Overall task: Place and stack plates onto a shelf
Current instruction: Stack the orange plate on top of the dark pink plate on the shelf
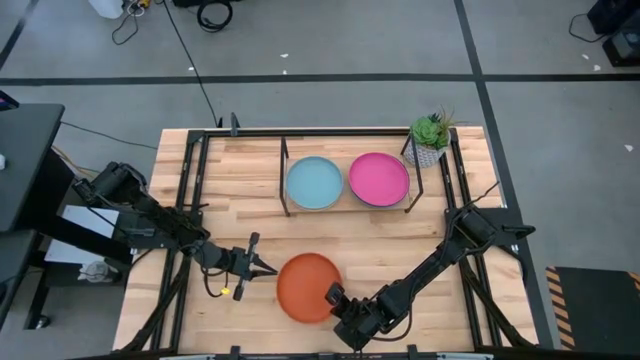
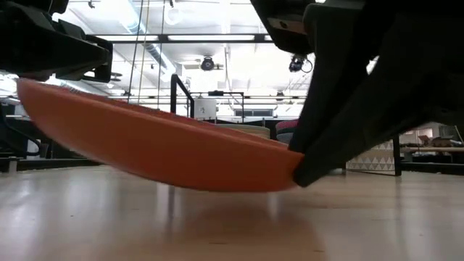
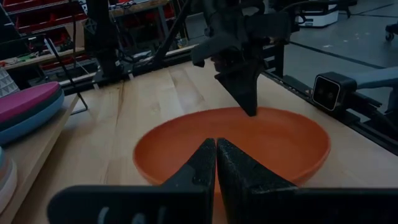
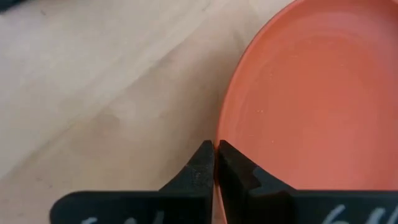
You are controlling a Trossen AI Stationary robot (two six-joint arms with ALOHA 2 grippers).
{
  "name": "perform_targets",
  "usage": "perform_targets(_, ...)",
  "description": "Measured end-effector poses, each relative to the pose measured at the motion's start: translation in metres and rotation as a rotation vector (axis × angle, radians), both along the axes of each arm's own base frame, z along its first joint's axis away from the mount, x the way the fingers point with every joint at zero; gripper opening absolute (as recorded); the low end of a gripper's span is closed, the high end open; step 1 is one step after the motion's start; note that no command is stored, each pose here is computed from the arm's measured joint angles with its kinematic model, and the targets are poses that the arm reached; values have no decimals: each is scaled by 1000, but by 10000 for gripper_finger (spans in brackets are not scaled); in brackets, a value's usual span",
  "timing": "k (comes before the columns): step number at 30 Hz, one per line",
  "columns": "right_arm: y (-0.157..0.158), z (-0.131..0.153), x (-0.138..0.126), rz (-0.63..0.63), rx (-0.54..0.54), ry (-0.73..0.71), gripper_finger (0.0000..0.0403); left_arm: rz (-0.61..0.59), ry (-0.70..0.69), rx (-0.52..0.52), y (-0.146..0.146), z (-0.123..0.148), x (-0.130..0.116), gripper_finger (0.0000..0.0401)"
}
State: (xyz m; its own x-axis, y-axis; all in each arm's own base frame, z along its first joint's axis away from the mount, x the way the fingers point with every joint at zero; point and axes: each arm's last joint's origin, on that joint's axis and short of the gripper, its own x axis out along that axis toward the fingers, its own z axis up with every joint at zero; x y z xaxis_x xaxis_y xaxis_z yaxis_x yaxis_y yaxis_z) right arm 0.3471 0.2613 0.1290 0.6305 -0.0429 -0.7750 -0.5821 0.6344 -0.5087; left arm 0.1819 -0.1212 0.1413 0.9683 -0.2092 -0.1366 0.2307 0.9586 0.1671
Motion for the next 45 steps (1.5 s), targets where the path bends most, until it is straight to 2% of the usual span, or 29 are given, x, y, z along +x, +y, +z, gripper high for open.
perform_targets(9,-3,27,1,-91,-120,45,16,0,6,5,0,-1,0,23)
perform_targets(17,-23,54,-5,-352,-206,156,16,0,6,5,0,-1,0,23)
perform_targets(25,-48,69,-18,-595,-311,227,16,0,7,5,0,-1,0,23)
perform_targets(31,-63,105,-33,-715,-271,176,16,0,8,6,0,-1,0,23)
perform_targets(37,-78,144,-45,-759,-188,77,16,0,8,6,0,-1,0,23)
perform_targets(45,-110,172,-46,-838,-118,35,16,0,8,6,0,-1,0,23)
